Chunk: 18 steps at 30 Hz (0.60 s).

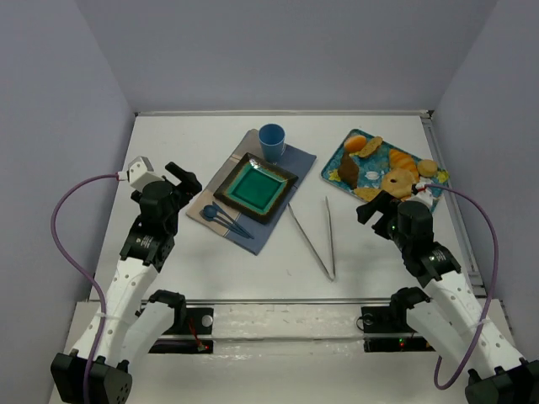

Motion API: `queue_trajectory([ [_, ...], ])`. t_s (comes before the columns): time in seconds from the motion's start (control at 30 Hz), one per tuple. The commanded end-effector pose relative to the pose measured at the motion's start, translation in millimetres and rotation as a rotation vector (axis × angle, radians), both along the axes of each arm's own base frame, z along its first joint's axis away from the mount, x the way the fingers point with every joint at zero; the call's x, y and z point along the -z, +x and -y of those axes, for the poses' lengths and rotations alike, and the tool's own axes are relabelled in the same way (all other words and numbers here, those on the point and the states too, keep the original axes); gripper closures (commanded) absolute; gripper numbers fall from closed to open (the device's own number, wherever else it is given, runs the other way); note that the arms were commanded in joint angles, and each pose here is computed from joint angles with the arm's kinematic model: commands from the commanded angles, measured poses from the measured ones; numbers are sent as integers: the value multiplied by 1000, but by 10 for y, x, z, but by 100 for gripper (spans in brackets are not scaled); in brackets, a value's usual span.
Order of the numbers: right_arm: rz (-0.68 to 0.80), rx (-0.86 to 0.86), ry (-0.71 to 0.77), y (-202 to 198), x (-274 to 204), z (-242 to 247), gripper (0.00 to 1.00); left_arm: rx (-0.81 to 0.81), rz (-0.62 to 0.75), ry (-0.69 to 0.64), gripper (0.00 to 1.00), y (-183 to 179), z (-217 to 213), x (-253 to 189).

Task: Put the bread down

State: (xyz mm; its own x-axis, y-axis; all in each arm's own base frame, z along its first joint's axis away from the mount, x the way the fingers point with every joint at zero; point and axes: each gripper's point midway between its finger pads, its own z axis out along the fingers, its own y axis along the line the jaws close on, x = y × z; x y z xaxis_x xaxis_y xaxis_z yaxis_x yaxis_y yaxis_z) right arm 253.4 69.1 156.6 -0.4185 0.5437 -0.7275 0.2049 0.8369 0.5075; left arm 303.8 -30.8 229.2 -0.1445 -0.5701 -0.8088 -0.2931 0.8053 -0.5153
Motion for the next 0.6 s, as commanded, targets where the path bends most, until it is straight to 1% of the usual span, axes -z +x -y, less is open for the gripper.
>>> queue_trajectory([
  [0.0, 59, 8, 5, 43, -231, 11, 0, -21, 19, 8, 1, 25, -31, -50],
  [0.17, 65, -18, 4, -5, -193, -13, 0, -23, 19, 9, 1, 28, -33, -49],
  [0.2, 63, -69, 0, -28, -197, -79, 0, -22, 21, 6, 1, 27, -30, -50],
  [0.23, 74, -143, -42, -40, -238, -138, 0, -20, 19, 6, 1, 30, -27, -42],
  [0.27, 56, -198, -19, -72, -209, -241, 0, -20, 22, 5, 1, 33, -28, -52],
  [0.3, 58, -244, -43, -78, -255, -282, 0, -19, 21, 5, 1, 41, -22, -46],
  [0.33, 35, -311, -35, -126, -241, -396, 0, -18, 25, 4, 1, 48, -17, -55],
  [0.37, -29, -334, -61, -136, -103, -434, 0, -16, 25, 4, 1, 55, -15, -53],
  [0.4, -50, -388, -78, -190, -78, -586, 0, -15, 20, 7, 1, 67, -13, -41],
  [0.43, -74, -349, -134, -159, 6, -555, 0, -12, 17, 7, 1, 72, -4, -35],
  [0.47, -130, -366, -175, -160, 159, -638, 0, -10, 10, 10, 1, 79, 0, -17],
  [0.5, -130, -411, -216, -202, 157, -813, 0, -10, 9, 10, 1, 81, 1, -12],
  [0.57, -181, -434, -286, -233, 254, -924, 0, -18, 6, 13, 1, 85, -14, -4],
])
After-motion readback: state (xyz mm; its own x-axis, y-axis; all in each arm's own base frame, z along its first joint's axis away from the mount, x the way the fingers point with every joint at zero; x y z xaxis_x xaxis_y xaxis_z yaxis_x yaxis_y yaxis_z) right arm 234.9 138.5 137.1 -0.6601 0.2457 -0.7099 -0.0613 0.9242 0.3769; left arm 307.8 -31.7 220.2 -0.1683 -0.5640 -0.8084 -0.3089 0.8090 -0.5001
